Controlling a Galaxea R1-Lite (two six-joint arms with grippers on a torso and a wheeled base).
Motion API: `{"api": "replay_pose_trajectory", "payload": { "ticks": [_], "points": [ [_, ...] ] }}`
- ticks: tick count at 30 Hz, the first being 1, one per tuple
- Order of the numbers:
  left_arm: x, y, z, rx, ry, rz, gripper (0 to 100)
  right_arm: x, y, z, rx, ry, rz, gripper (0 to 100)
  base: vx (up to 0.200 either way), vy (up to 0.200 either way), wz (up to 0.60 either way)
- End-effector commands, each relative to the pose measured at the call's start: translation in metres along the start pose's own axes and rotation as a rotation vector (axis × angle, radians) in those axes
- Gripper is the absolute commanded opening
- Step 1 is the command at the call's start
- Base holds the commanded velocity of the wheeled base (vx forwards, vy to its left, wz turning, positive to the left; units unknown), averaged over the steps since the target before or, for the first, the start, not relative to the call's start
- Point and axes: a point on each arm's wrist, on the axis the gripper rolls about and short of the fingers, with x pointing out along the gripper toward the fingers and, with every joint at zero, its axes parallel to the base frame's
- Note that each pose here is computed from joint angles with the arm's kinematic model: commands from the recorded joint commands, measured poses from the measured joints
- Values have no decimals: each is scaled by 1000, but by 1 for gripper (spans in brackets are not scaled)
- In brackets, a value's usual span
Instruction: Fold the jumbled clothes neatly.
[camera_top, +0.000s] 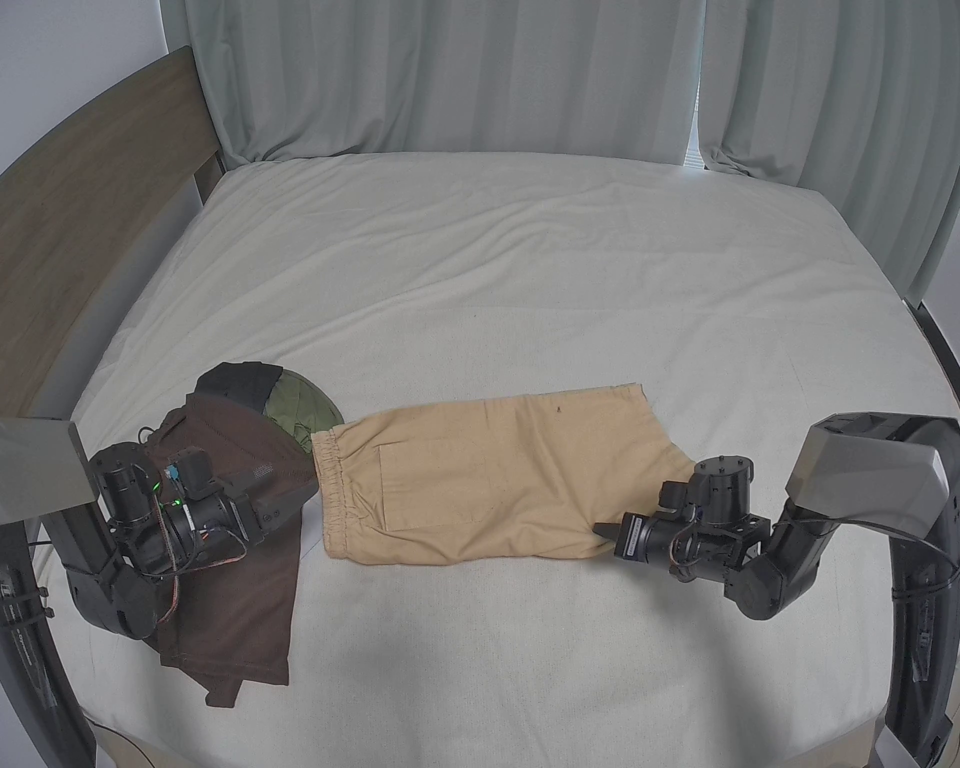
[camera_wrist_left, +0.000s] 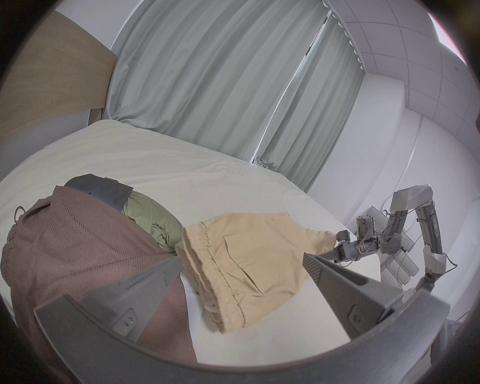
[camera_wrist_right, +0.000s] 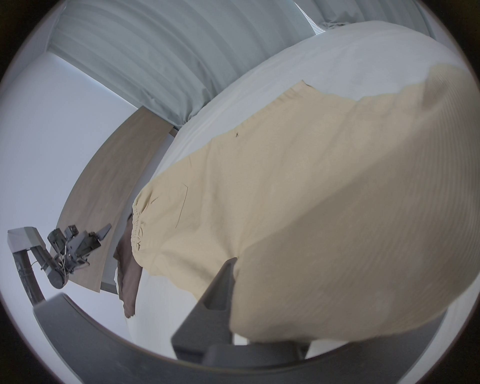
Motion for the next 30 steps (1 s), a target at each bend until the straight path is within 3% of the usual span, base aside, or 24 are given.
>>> {"api": "replay_pose_trajectory", "payload": {
  "ticks": [1, 12, 22, 23, 30],
  "points": [
    [1, 2, 1, -2, -7, 0, 100, -28, 0, -8, -10, 32, -29, 0, 0, 0, 0],
    [2, 2, 1, -18, -7, 0, 100, -63, -15, -40, -14, 98, -86, 0, 0, 0, 0],
    [4, 4, -5, -24, 10, -3, 100, -62, -18, -44, -17, 83, -80, 0, 0, 0, 0],
    [5, 5, -5, -24, 7, -3, 100, -62, -19, -45, -17, 83, -82, 100, 0, 0, 0],
    [11, 16, -2, -30, -17, 9, 100, -70, -17, -51, -12, 102, -85, 100, 0, 0, 0]
  ]
}}
